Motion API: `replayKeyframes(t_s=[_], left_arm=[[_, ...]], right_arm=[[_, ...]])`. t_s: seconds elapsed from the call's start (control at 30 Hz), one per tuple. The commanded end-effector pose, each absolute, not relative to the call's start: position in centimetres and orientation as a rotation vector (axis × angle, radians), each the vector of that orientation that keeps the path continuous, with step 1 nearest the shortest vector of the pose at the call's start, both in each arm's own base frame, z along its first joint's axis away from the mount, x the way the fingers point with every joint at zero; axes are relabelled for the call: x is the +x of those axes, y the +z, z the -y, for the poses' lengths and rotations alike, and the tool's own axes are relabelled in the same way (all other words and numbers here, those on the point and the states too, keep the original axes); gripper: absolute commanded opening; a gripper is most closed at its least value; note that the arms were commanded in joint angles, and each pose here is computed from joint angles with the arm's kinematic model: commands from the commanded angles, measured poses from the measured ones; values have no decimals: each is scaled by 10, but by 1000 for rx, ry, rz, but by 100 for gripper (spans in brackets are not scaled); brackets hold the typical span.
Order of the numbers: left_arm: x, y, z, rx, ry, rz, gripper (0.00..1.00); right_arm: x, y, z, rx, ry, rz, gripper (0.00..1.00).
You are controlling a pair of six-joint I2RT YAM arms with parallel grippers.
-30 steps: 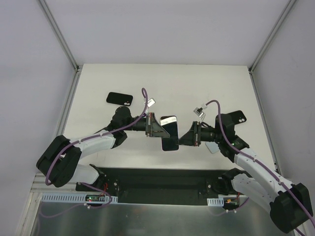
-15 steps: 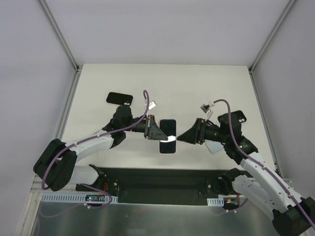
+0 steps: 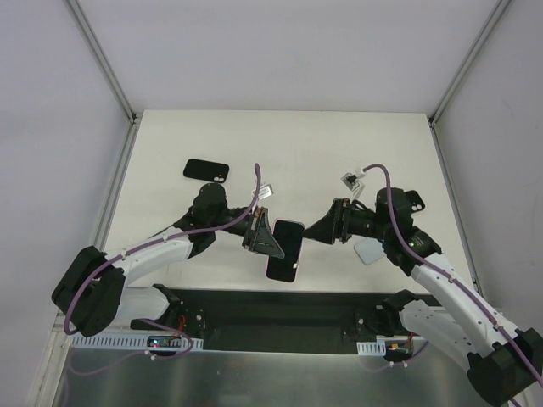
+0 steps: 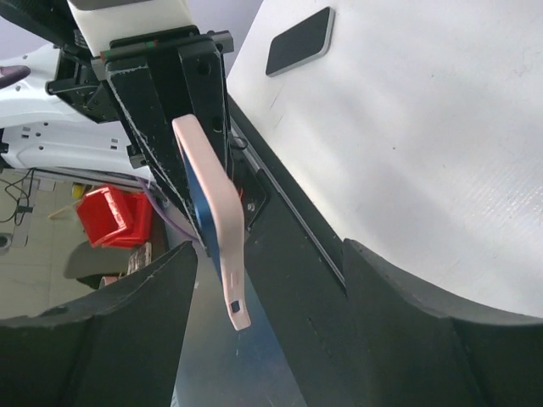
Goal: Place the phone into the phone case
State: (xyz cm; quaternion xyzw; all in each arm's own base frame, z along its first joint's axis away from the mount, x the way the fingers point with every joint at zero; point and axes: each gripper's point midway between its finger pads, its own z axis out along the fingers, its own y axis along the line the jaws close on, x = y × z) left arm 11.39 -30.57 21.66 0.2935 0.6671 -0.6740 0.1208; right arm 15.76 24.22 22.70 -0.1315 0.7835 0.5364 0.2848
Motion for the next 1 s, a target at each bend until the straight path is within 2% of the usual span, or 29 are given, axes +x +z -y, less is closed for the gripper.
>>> replayKeyframes(t_s=[0.0, 0.1, 0.23, 0.3, 0.37, 0.4, 0.5, 0.67, 0.83, 0.97], left_arm=[[98, 234, 302, 1029, -1992, -1791, 0], [99, 233, 303, 1027, -1995, -1799, 0], [102, 231, 305, 1005, -2000, -1827, 0], [106, 229, 307, 975, -1992, -1859, 0], [111, 220, 310, 929, -1970, -1933, 0], [118, 215, 313, 910, -1939, -1977, 0], [125, 207, 316, 863, -1911, -2044, 0], [135, 194, 318, 806, -1833, -2149, 0], [136, 195, 318, 809, -1818, -2147, 0], [137, 198, 320, 806, -1829, -2153, 0]], right_arm=[[160, 267, -255, -450, 1528, -1944, 69], [163, 274, -259, -455, 1559, -1927, 62], [161, 285, -263, -474, 1588, -1903, 44], [160, 286, -264, -478, 1596, -1897, 40], [157, 285, -268, -482, 1604, -1901, 28], [155, 286, -269, -497, 1614, -1902, 16], [155, 286, -268, -520, 1589, -1906, 4], [153, 285, -268, -534, 1573, -1934, 3], [145, 279, -272, -576, 1590, -1946, 16], [143, 270, -275, -616, 1574, -1953, 14]])
